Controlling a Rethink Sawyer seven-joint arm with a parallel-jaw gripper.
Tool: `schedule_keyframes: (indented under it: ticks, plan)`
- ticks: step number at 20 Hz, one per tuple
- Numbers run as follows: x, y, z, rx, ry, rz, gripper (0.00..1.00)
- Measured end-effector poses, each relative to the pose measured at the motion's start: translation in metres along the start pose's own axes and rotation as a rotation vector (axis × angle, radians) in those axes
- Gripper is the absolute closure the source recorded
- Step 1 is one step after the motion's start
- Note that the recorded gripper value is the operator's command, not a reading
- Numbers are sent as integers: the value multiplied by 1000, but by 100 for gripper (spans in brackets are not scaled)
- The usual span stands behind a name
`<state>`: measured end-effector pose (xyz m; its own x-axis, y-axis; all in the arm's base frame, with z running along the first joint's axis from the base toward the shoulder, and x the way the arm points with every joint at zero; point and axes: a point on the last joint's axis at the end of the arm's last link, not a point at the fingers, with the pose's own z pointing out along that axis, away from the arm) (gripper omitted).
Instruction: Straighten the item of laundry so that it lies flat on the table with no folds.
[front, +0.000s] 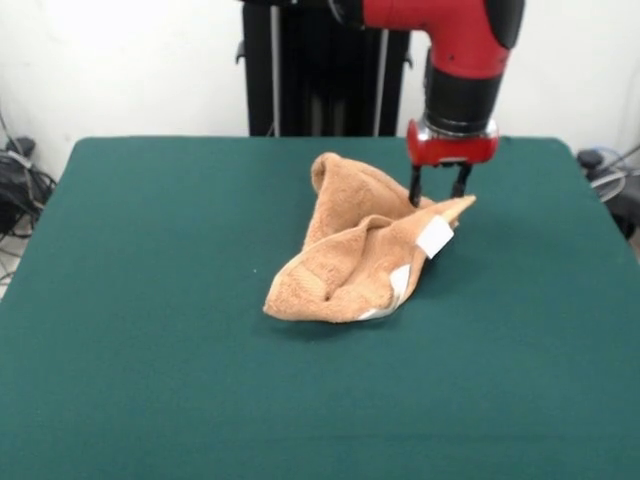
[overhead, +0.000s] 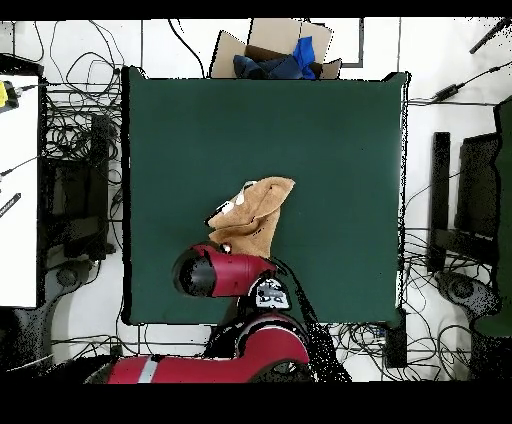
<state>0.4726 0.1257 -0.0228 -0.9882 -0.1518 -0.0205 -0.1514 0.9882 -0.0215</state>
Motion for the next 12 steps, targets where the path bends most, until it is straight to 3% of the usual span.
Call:
schedule_keyframes:
  ticks: [8, 12]
  plan:
    - [-25, -42, 22, 18, -38, -3, 0]
    - [-31, -50, 33, 22, -40, -15, 0]
